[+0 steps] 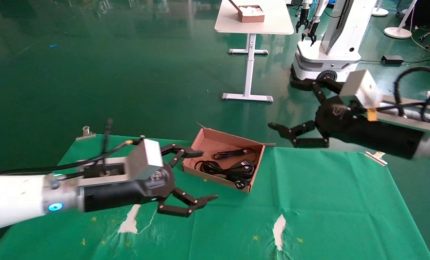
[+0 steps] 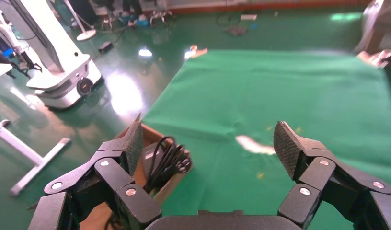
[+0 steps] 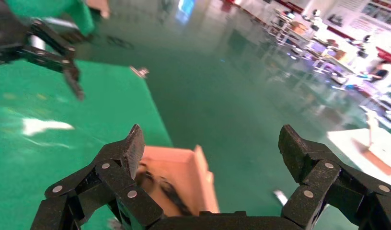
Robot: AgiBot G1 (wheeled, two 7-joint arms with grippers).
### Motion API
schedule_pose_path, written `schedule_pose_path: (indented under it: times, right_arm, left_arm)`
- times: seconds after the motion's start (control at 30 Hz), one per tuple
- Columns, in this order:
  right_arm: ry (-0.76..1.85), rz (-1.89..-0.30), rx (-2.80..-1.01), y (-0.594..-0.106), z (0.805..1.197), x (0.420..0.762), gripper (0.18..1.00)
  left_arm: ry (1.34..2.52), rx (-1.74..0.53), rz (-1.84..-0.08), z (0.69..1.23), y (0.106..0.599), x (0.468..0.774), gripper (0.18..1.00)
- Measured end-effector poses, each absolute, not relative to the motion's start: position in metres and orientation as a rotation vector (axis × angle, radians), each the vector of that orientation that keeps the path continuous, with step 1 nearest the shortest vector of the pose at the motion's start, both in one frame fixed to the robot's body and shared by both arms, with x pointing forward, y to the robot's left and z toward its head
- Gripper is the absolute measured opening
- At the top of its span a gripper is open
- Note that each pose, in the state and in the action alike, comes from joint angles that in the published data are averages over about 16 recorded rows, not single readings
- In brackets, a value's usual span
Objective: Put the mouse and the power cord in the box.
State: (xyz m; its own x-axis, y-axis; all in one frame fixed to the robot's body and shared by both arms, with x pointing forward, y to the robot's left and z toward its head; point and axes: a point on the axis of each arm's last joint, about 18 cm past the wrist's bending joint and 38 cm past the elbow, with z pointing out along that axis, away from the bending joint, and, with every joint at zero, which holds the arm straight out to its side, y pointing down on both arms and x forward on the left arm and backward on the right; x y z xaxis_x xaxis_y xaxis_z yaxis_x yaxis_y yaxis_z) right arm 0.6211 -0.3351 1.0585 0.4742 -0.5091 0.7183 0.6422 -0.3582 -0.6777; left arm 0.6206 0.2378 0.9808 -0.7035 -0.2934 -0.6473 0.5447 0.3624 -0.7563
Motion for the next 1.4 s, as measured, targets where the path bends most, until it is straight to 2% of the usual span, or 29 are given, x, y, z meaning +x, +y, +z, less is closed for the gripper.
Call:
schedule_pose_path:
  times: [0.27, 0.83, 1.1, 1.4]
  right_arm:
    - [-0.151, -1.025, -1.514, -0.327, 1.040, 0.583, 1.001]
    - [-0.222, -0.629, -1.575, -0.306, 1.000, 0.493, 1.001]
    - [-0.242, -0.533, -1.602, -0.301, 0.990, 0.469, 1.001]
    - [-0.241, -0.534, -1.600, -0.301, 0.990, 0.469, 1.001]
  left_arm:
    - [1.872, 0.210, -1.577, 0.984, 0.262, 0.579, 0.988]
    - [1.912, 0.270, -1.782, 0.991, 0.297, 0.486, 1.001]
    - [1.926, 0.289, -1.803, 0.993, 0.301, 0.471, 1.001]
    - [1.926, 0.287, -1.803, 0.993, 0.301, 0.472, 1.001]
